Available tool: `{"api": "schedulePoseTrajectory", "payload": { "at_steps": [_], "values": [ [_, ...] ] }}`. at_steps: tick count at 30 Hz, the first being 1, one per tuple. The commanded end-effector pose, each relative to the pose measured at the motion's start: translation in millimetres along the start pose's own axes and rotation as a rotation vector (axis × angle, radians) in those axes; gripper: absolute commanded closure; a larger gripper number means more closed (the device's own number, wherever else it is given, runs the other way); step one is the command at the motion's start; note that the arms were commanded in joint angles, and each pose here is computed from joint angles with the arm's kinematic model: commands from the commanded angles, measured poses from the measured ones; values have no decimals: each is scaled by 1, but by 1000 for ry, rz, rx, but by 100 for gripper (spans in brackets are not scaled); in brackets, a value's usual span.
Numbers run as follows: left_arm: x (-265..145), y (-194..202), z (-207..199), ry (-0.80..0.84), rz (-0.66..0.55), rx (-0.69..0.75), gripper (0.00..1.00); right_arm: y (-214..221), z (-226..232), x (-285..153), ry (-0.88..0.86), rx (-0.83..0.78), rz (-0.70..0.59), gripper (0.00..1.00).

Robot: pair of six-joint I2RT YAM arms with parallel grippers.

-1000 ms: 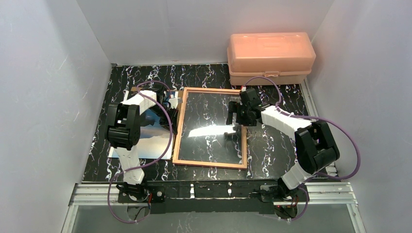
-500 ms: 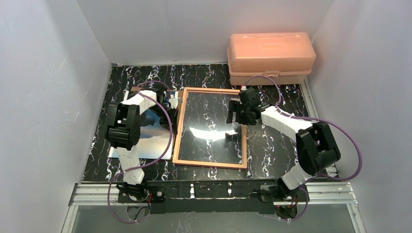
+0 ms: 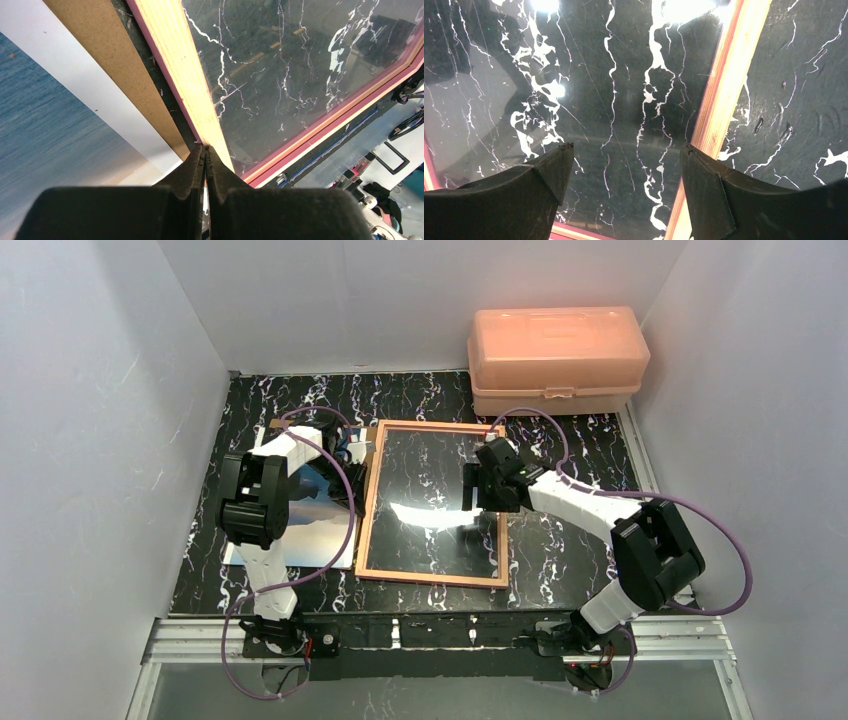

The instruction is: Put the photo into the frame

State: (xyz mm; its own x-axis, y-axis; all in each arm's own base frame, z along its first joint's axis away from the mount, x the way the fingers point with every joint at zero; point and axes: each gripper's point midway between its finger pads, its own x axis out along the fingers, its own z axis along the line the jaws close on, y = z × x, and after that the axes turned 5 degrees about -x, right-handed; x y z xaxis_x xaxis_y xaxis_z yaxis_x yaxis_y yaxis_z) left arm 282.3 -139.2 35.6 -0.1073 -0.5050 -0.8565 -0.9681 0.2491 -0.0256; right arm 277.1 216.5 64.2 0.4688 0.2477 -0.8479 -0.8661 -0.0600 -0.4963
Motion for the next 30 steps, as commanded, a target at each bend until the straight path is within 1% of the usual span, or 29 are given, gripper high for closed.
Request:
{"api": "schedulePoseTrajectory", "payload": {
  "at_steps": [1, 10, 17, 30],
  "values": [
    [-4, 3, -7, 21, 9, 13, 100, 4, -4, -8, 38, 13, -13, 15],
    [-5, 2, -7, 24, 5, 11, 100, 18, -5, 1, 48, 25, 21, 16],
    [-6, 2, -8, 29, 0, 11, 100, 19, -3, 5, 41, 25, 31, 15],
    [-8, 0, -9, 33, -5, 9, 100, 33, -7, 13, 90, 18, 66, 15]
  ]
}}
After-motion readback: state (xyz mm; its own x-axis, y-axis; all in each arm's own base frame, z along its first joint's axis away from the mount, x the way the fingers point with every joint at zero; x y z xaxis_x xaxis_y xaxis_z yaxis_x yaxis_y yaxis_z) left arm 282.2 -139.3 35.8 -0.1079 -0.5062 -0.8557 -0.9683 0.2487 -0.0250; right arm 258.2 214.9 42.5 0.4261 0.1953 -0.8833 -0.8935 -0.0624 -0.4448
